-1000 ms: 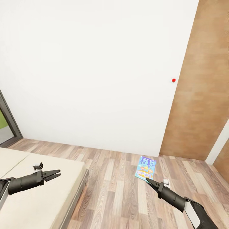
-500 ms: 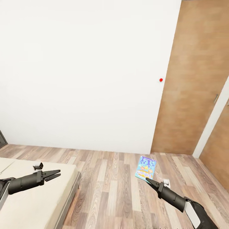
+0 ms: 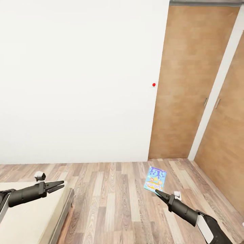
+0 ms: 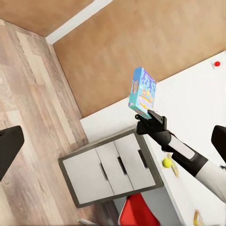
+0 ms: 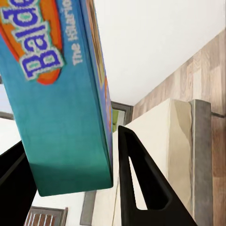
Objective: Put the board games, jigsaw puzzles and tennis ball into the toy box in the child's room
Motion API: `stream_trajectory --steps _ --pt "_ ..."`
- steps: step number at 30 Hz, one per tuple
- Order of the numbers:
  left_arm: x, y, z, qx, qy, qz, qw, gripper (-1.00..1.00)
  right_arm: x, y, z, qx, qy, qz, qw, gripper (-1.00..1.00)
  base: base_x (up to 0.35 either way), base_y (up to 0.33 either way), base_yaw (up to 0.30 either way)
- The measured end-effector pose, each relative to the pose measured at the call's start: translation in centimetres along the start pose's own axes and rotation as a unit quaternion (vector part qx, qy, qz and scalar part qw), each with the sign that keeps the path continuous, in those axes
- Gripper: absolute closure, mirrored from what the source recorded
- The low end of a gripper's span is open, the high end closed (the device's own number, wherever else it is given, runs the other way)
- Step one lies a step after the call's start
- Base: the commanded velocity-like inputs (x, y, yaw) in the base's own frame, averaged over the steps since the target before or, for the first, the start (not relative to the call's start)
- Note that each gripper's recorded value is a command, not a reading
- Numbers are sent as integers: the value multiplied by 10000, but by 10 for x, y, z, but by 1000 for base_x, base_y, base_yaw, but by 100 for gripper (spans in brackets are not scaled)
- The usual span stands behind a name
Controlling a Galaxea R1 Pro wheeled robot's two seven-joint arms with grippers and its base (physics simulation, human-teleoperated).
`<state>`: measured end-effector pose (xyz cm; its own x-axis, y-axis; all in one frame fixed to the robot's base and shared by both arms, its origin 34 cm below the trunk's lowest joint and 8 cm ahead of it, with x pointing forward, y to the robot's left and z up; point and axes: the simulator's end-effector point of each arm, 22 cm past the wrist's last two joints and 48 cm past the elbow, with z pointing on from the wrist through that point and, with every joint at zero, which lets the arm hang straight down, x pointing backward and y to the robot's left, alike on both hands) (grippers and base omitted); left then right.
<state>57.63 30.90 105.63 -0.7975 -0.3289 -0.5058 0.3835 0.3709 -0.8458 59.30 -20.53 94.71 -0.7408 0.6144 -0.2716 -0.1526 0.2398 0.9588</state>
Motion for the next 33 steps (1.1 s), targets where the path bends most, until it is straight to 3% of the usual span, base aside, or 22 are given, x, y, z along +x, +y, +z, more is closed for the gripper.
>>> stream_trajectory --steps 33 --pt "-1 0 -1 -7 -6 2 10000 -100 1 -3 -1 37 -6 21 10000 100 -30 19 -279"
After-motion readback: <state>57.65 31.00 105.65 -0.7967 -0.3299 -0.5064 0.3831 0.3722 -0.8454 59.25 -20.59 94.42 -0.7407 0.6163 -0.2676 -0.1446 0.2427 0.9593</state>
